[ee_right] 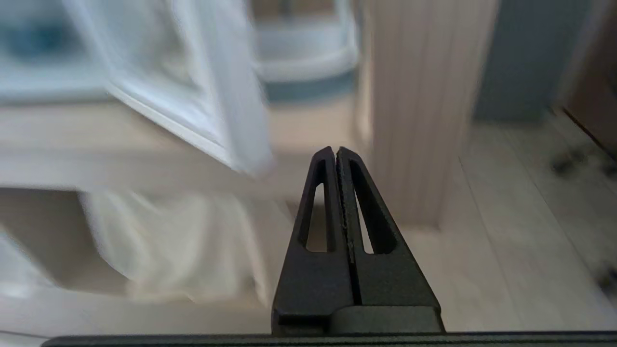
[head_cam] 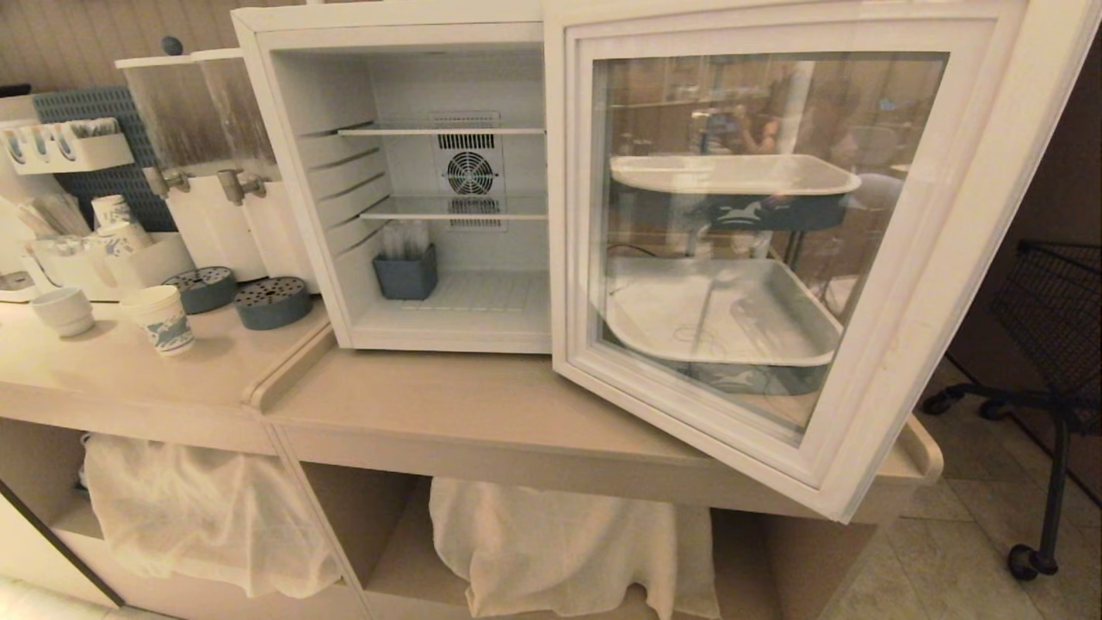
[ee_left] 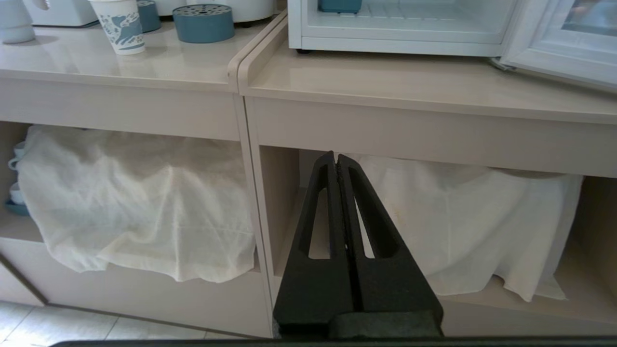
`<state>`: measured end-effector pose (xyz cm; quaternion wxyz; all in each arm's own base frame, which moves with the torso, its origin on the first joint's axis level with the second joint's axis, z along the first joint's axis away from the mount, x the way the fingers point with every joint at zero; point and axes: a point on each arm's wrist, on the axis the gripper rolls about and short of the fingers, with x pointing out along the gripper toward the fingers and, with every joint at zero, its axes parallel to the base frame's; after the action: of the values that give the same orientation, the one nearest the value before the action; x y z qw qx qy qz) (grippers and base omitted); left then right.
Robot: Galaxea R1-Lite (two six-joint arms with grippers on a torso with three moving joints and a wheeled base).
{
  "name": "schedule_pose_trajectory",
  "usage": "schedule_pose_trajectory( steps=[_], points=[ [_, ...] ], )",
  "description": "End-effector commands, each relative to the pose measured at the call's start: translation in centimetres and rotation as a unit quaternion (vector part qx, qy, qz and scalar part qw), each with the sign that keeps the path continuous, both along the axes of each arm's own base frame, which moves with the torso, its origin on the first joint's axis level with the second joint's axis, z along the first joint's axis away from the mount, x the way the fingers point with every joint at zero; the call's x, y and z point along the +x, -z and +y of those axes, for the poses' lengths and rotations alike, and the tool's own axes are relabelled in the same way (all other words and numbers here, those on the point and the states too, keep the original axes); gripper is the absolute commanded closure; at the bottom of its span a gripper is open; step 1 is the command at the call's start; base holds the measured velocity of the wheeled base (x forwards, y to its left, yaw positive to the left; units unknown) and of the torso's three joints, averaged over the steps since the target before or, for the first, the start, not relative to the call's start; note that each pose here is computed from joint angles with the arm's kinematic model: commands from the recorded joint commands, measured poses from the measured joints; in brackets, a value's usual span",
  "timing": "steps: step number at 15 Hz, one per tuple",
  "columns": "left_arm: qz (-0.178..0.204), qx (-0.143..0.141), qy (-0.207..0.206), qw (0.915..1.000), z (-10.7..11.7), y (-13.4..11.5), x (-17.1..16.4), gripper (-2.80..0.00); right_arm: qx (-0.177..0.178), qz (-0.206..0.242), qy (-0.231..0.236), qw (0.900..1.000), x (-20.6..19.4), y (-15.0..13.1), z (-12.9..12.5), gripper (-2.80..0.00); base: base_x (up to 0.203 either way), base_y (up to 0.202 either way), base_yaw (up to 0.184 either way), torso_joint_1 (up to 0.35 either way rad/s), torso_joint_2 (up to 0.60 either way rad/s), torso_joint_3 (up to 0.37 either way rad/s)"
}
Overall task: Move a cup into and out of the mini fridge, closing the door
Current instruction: Close the freezer door
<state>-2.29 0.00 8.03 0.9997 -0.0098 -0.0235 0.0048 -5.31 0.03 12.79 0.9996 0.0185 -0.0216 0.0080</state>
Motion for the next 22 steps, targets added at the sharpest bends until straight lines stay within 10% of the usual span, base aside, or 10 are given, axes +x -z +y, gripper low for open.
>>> schedule_pose_trajectory(
  steps=[1,11,15,22],
  points=[
    [0.010,0.000,0.000,1.0000,0.0,0.5,0.2,0.00,0.002,-0.021,-0.058,0.998,-3.7,-3.8,0.3,0.00,0.000,0.000,0.000,0.000,0.00,0.000],
    [0.010,0.000,0.000,1.0000,0.0,0.5,0.2,0.00,0.059,0.070,-0.189,0.978,4.6,-19.3,-1.0,0.00,0.000,0.000,0.000,0.000,0.00,0.000],
    [0.010,0.001,0.000,1.0000,0.0,0.5,0.2,0.00,0.087,0.033,-0.145,0.985,7.1,-23.3,0.4,0.00,0.000,0.000,0.000,0.000,0.00,0.000],
    [0.010,0.000,0.000,1.0000,0.0,0.5,0.2,0.00,0.135,0.024,0.081,0.987,14.2,-25.8,-1.5,0.00,0.000,0.000,0.000,0.000,0.00,0.000]
  ],
)
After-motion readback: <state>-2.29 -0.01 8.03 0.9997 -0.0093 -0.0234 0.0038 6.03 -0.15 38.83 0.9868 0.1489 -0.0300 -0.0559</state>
